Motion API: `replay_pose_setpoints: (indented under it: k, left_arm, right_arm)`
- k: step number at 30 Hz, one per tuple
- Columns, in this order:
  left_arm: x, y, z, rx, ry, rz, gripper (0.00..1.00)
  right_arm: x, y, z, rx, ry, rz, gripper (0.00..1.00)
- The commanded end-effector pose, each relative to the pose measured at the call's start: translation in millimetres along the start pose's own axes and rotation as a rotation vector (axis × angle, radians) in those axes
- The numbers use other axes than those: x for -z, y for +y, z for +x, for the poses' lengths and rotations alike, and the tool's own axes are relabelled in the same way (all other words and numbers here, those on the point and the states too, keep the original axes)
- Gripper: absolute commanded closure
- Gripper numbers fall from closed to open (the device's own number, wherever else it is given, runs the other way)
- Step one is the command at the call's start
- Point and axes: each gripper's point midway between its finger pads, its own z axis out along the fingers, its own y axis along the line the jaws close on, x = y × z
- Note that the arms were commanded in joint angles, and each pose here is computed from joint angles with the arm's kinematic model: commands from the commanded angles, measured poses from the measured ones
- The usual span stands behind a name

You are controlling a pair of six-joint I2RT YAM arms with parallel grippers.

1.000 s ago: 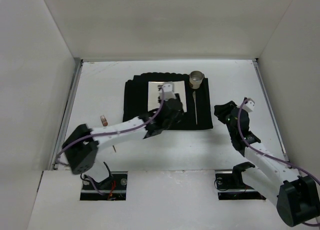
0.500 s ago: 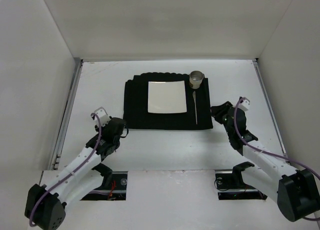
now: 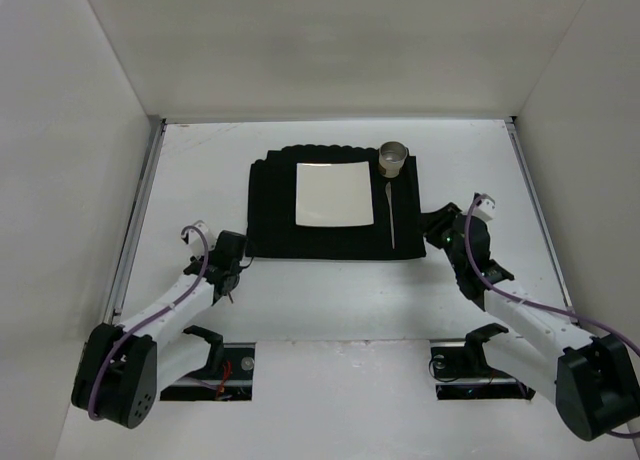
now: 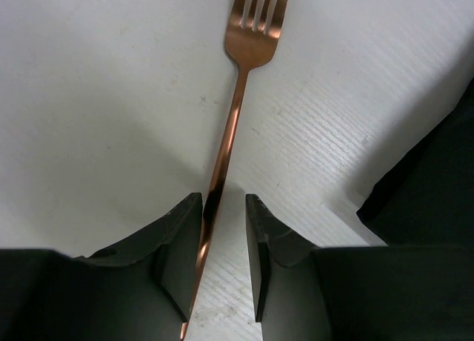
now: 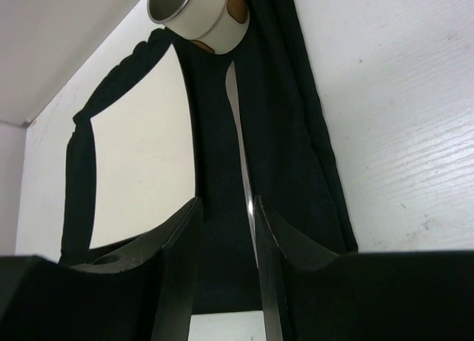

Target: Set the dinner table for one person

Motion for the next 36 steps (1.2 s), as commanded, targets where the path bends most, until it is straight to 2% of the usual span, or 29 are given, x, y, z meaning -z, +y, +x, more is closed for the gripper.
replay_pose_setpoints:
  k: [1, 9, 13, 19, 23, 29, 32, 36]
  left_arm:
    - [-2.7, -3.3, -1.3, 0.032, 0.000, 0.015, 0.74]
    - [-8.1, 1.3, 10.7, 0.049, 0.059, 0.013, 0.82]
    - [-8.4, 3.8, 10.5, 0.064, 0.069, 0.015, 0.93]
    - [36.1, -26.4, -60.0, 0.052, -0.136, 0.186, 0.97]
    - [73.6, -80.8, -88.6, -0.127, -0.189, 0.328, 0.97]
    - [91.3, -168.0, -92.1, -0.445, -0.238, 0.434, 0.96]
    - [74.4, -194.3, -90.2, -0.518, -0.230, 0.422, 0.96]
    - [38.5, -211.8, -73.4, -0.560, -0.146, 0.405, 0.96]
  right_arm:
    - [-0.8, 27.7, -17.7, -0.003, -0.052, -0.083, 0.60]
    - [0.9, 27.1, -16.7, -0.007, -0.045, -0.090, 0.59]
    - [4.5, 25.3, -22.8, -0.011, -0.069, -0.088, 0.59]
    - [1.6, 21.7, -22.5, -0.012, -0.071, -0.073, 0.59]
    - [-2.0, 25.6, -17.8, -0.003, -0.047, -0.081, 0.59]
    - [-1.8, 26.0, -16.8, -0.003, -0.048, -0.084, 0.59]
    - [0.2, 26.4, -19.3, 0.000, -0.063, -0.084, 0.58]
    - [0.8, 28.4, -18.9, 0.002, -0.060, -0.092, 0.57]
